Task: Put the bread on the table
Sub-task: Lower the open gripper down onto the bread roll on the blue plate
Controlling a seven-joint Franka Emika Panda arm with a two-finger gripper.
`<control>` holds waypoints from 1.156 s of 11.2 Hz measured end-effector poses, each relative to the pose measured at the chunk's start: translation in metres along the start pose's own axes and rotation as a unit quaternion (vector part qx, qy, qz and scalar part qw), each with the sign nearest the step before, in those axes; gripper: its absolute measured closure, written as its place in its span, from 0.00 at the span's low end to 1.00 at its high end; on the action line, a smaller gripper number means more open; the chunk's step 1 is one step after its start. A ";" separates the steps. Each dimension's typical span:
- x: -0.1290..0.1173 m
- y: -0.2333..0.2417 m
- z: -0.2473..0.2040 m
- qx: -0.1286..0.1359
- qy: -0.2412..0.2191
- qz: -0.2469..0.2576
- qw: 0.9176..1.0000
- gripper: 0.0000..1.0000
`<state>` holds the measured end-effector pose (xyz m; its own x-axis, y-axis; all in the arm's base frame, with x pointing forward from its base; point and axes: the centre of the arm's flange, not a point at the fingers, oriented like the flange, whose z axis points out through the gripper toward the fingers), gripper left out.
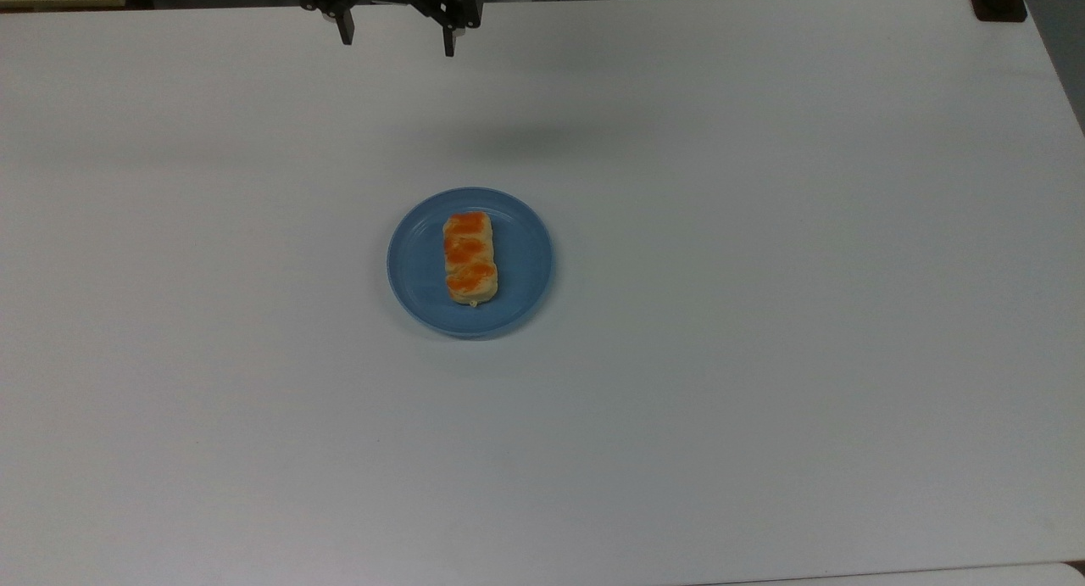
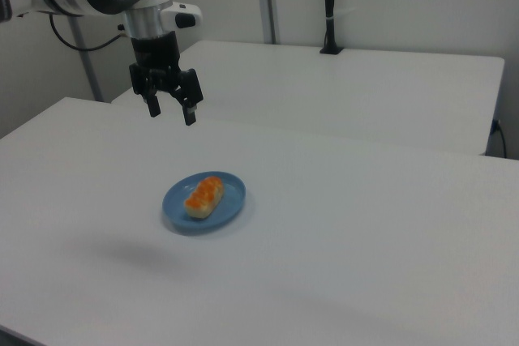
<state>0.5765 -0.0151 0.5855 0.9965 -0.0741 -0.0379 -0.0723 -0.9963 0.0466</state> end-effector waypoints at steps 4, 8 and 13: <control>0.010 -0.008 0.015 0.000 0.002 -0.007 1.000 0.00; 0.034 -0.012 0.035 0.002 0.034 -0.008 0.999 0.00; 0.074 -0.054 0.160 -0.004 -0.012 -0.039 0.999 0.00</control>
<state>0.6474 0.0265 0.4200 0.9979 0.0031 -0.0654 0.0064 -0.9987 0.0505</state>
